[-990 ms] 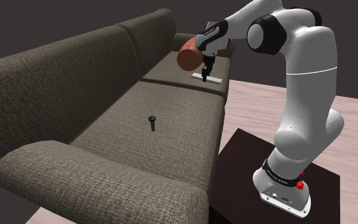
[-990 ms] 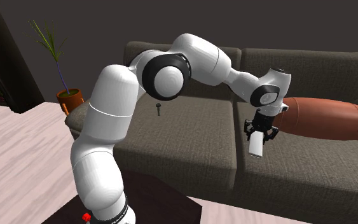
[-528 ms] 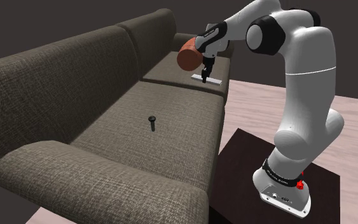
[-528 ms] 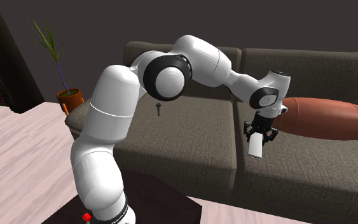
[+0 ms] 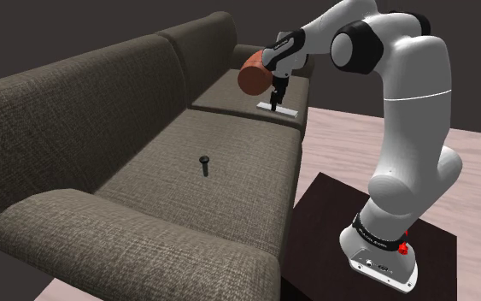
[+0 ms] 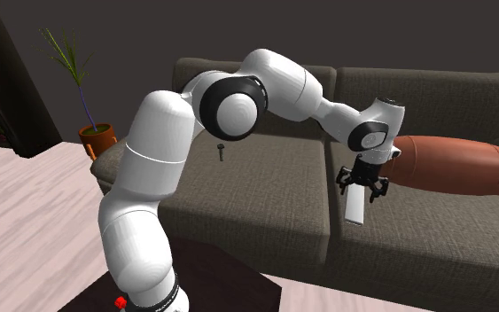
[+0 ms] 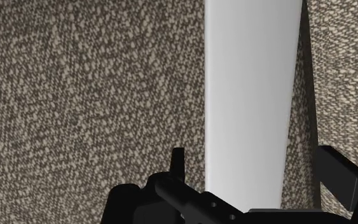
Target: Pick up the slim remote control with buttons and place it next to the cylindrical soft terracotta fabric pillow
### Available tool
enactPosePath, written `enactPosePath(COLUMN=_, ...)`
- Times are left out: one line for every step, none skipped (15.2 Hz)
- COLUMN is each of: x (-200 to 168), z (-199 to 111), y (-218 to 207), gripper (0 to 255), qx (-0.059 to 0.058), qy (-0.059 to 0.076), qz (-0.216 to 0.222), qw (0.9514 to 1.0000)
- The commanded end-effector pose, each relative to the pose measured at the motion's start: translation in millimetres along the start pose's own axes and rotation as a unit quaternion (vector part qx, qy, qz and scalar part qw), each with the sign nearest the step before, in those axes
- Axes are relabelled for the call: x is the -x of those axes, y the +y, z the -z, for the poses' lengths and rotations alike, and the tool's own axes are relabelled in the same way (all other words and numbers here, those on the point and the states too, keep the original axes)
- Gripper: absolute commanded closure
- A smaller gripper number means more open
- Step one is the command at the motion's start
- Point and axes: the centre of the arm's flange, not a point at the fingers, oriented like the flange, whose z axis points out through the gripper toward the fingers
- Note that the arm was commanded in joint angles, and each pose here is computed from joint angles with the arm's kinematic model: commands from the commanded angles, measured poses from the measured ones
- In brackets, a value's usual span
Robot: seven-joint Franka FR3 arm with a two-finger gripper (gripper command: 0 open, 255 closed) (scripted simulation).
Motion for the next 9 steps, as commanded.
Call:
enactPosePath(x=0, z=13, y=0, gripper=0, qx=0.000, qy=0.000, qz=0.000, qw=1.0000)
enactPosePath(x=0, z=26, y=0, gripper=0, qx=0.000, qy=0.000, qz=0.000, qw=1.0000)
enactPosePath(x=0, z=40, y=0, gripper=0, qx=0.000, qy=0.000, qz=0.000, qw=1.0000)
enactPosePath(x=0, z=50, y=0, gripper=0, qx=0.000, qy=0.000, qz=0.000, qw=1.0000)
enactPosePath(x=0, z=50, y=0, gripper=0, qx=0.000, qy=0.000, qz=0.000, qw=1.0000)
enactPosePath(x=0, z=50, y=0, gripper=0, qx=0.000, qy=0.000, qz=0.000, qw=1.0000)
enactPosePath(x=0, z=50, y=0, gripper=0, qx=0.000, qy=0.000, qz=0.000, qw=1.0000)
enactPosePath(x=0, z=50, y=0, gripper=0, qx=0.000, qy=0.000, qz=0.000, qw=1.0000)
enactPosePath(x=0, z=50, y=0, gripper=0, qx=0.000, qy=0.000, qz=0.000, qw=1.0000)
